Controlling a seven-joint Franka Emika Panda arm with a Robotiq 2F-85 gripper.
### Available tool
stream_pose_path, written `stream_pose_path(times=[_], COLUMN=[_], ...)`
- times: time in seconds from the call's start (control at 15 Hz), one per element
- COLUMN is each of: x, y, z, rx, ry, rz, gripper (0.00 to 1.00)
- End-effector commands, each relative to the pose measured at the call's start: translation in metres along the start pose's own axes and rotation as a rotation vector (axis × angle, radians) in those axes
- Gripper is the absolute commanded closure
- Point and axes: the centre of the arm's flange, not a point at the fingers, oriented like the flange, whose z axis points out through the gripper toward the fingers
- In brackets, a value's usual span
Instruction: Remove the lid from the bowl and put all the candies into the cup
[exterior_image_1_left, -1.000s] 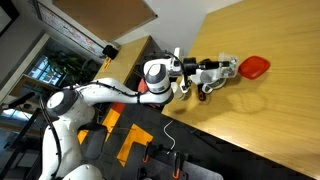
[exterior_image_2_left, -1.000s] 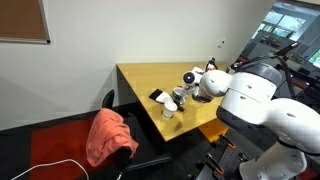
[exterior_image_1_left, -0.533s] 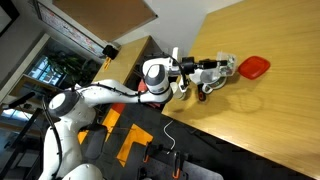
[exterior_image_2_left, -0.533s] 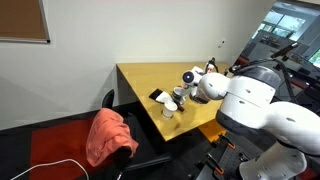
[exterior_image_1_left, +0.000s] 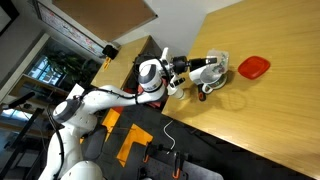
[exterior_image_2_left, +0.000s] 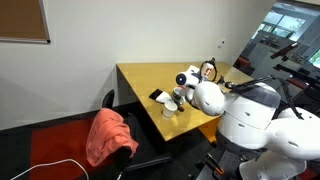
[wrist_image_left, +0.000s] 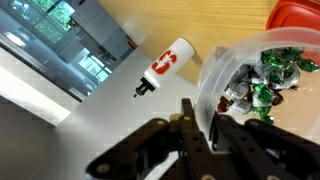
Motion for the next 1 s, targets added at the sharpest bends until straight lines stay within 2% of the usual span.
stream_pose_path(times=[0.0,0.4,0.93], x=[0.004,-0.002,-0.009], y=[-0.004,-0.017,-0.032], z=[-0.013,-0.017,-0.02], rx=[-0.125,-0.254,-0.285], ry=[0.069,0.176,0.235], rz=[-0.046,-0.171,-0.273], gripper=[0.96,0.96,0.96])
